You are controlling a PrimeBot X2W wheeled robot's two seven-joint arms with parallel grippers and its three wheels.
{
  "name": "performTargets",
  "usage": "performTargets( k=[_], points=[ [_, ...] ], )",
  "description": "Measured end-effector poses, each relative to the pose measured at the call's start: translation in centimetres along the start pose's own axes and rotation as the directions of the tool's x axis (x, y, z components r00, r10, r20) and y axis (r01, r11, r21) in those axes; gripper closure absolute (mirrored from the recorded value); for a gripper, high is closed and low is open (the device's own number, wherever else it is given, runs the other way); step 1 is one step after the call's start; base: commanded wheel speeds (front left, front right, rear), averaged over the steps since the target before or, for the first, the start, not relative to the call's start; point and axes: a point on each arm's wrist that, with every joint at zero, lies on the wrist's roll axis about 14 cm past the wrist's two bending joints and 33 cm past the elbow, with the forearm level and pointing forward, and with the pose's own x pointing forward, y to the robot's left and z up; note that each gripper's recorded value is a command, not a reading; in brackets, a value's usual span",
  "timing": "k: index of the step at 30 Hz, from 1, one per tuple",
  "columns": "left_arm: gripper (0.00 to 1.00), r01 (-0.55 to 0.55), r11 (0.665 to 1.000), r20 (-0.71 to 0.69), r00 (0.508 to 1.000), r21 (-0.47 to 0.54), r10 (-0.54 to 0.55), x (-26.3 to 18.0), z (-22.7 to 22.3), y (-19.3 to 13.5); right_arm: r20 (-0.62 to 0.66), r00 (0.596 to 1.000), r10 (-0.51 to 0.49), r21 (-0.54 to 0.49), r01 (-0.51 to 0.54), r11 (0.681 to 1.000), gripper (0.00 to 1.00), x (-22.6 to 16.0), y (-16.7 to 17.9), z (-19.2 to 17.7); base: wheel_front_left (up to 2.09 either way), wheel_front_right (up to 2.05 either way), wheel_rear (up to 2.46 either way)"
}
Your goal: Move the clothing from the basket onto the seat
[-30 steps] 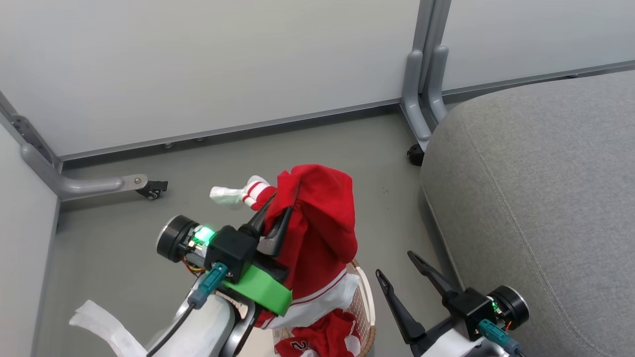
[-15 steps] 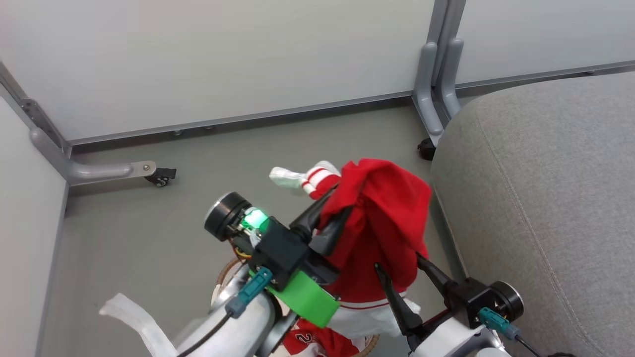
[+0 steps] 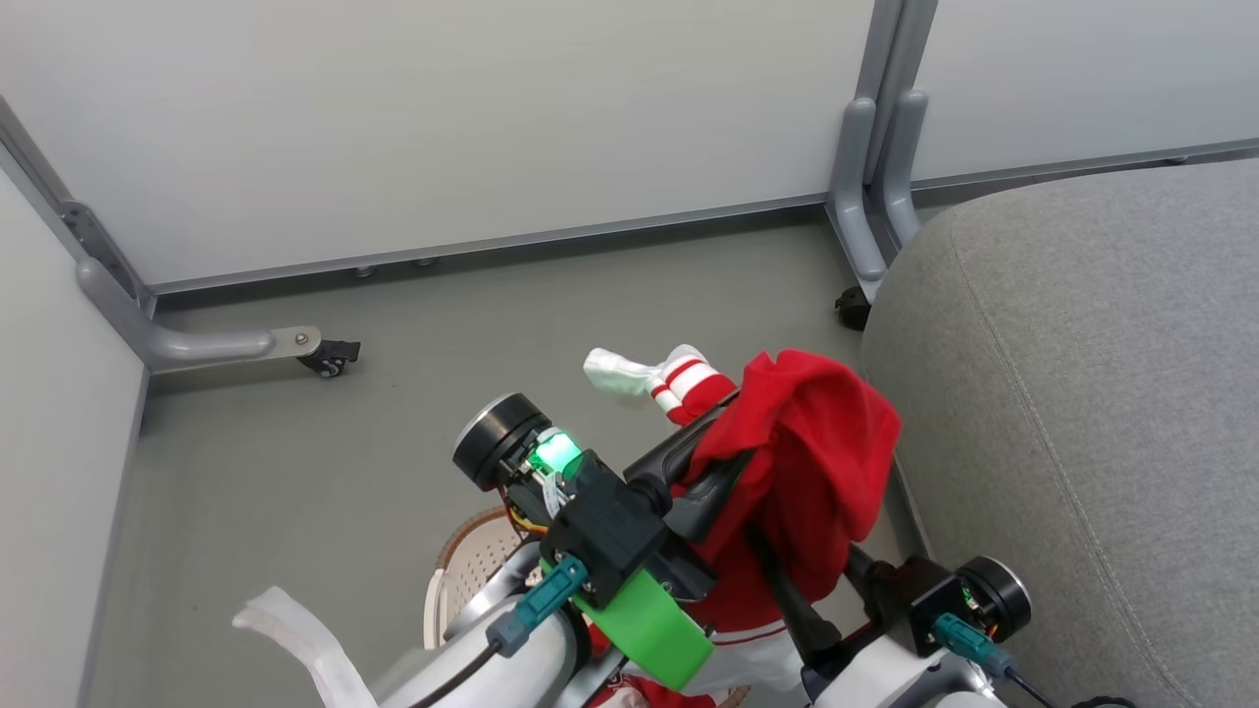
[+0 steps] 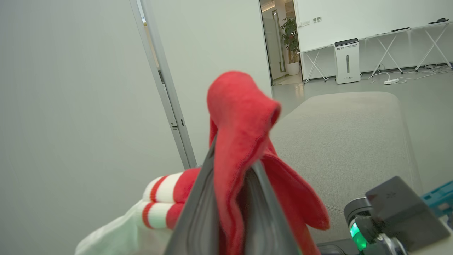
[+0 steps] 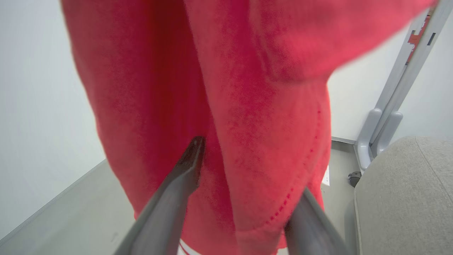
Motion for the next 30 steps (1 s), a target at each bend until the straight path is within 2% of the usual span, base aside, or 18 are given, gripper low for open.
performTargets(
  k=[8, 9, 10, 11, 12, 13, 30],
  points=[
    [1.0, 0.0, 1.0, -0.024, 1.0, -0.008, 0.0, 0.0, -0.6, 0.1, -0.001, 1.0, 0.006, 0.005, -0.006, 1.0, 1.0, -0.1, 0.3, 0.0, 0.0, 0.0, 0.0],
    [0.93, -0.001, 1.0, -0.033, 0.999, -0.008, 0.001, 0.0, -0.9, 0.1, 0.0, 1.0, 0.005, 0.005, -0.005, 1.0, 1.0, -0.1, 0.3, 0.0, 0.0, 0.0, 0.0],
    [0.83, -0.004, 1.0, -0.042, 0.999, -0.007, 0.004, -0.1, -1.1, 0.2, 0.0, 1.0, 0.004, 0.005, -0.004, 1.0, 1.0, -0.2, 0.2, 0.0, 0.0, 0.0, 0.0],
    [0.56, -0.008, 1.0, -0.047, 0.999, -0.007, 0.007, -0.1, -1.2, 0.3, 0.0, 1.0, 0.003, 0.004, -0.003, 1.0, 1.0, -0.2, 0.2, 0.0, 0.0, 0.0, 0.0],
    [0.04, -0.016, 1.0, -0.052, 0.999, -0.008, 0.015, -0.1, -1.3, 0.5, 0.0, 1.0, 0.001, 0.006, -0.001, 1.0, 1.0, -0.2, 0.1, 0.0, 0.0, 0.0, 0.0],
    [0.0, -0.023, 1.0, -0.052, 0.998, -0.008, 0.023, -0.1, -1.4, 0.6, -0.001, 1.0, -0.001, 0.007, 0.001, 1.0, 1.0, -0.2, 0.1, 0.0, 0.0, 0.0, 0.0],
    [0.0, -0.064, 0.998, -0.081, 0.995, -0.013, 0.063, -0.4, -2.7, 2.0, -0.021, 1.0, -0.016, 0.018, 0.016, 1.0, 1.0, -0.1, -0.6, -0.8, 0.0, 0.0, 0.0]
  ],
)
